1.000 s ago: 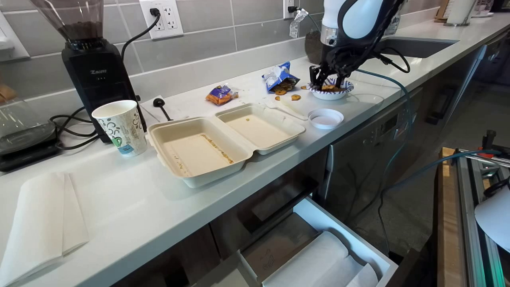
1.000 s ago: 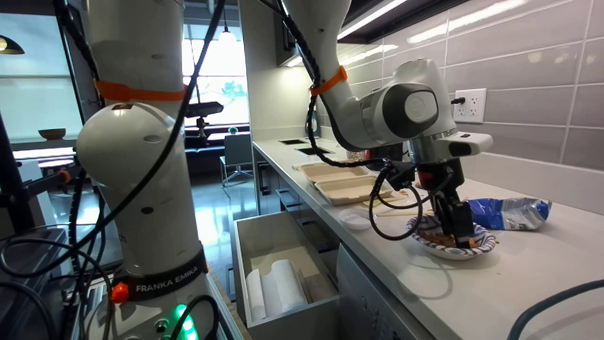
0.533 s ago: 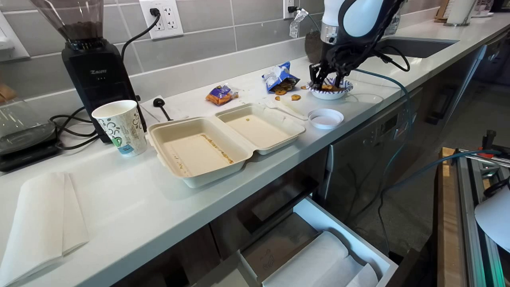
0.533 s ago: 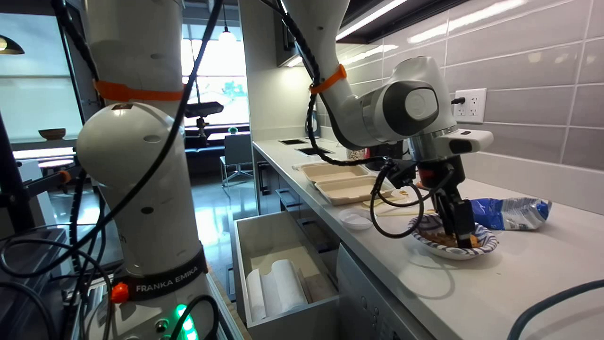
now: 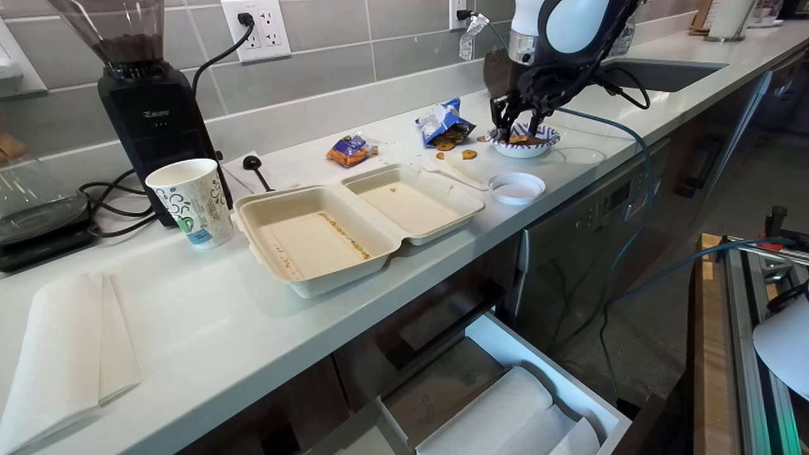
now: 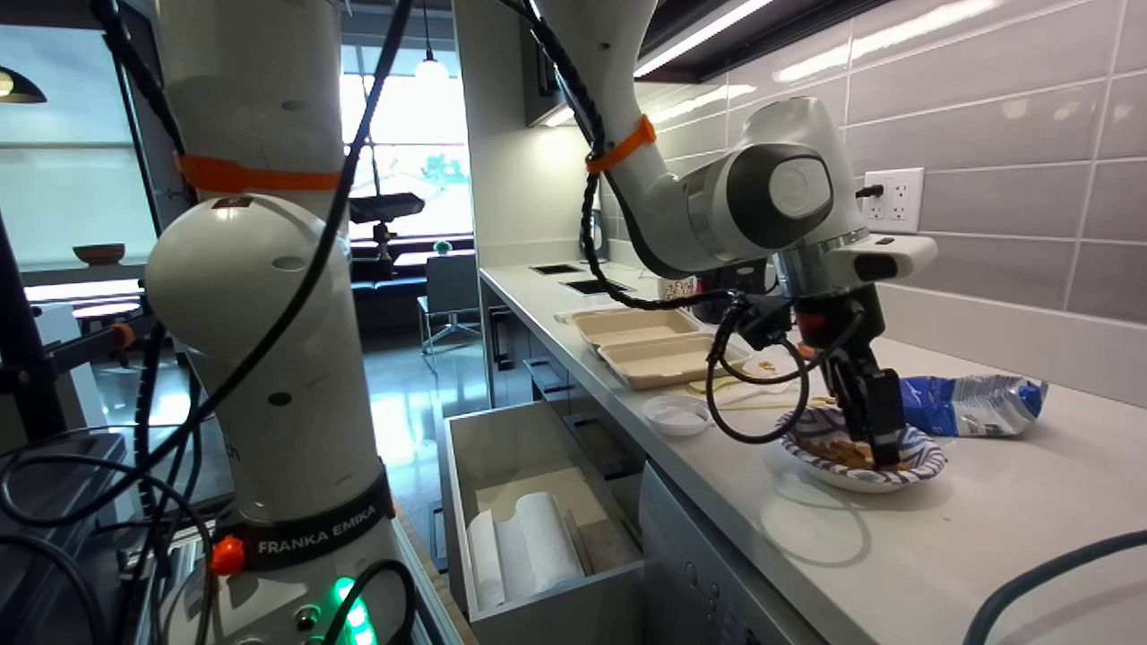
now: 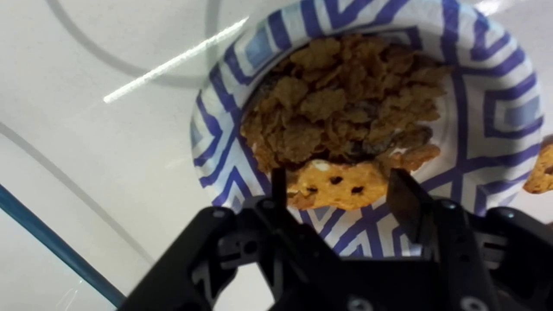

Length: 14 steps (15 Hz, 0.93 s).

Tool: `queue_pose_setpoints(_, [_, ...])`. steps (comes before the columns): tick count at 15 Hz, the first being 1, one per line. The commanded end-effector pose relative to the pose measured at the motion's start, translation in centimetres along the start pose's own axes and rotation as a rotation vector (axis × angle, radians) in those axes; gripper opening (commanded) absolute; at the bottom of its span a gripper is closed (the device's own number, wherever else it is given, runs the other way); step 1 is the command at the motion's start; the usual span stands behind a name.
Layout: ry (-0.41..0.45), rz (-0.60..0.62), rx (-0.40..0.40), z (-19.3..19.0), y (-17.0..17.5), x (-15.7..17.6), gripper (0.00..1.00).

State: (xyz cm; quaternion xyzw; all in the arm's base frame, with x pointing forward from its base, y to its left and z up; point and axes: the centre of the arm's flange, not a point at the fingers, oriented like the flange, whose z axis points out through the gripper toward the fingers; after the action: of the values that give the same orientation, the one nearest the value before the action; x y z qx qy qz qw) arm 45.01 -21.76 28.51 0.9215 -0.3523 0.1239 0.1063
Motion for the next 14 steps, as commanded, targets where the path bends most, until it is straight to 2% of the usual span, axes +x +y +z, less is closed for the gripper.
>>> queue_pose_setpoints(1, [0.017, 0.009, -0.001, -0.4, 0.0, -0.9, 0.59])
queue_pose_setpoints(3, [0.013, 0.013, 0.001, -0.2, 0.0, -0.8, 0.78])
queue_pose_setpoints(4, [0.013, 0.013, 0.0, -0.1, 0.0, -0.8, 0.84])
queue_pose_setpoints(8, [0.01, 0.014, -0.004, 0.3, -0.2, -0.5, 0.94])
queue_pose_setpoints(9, [0.008, 0.013, -0.006, 0.4, -0.2, -0.4, 0.88])
queue_pose_setpoints(14, [0.002, 0.01, -0.016, 1.1, -0.3, -0.2, 0.8])
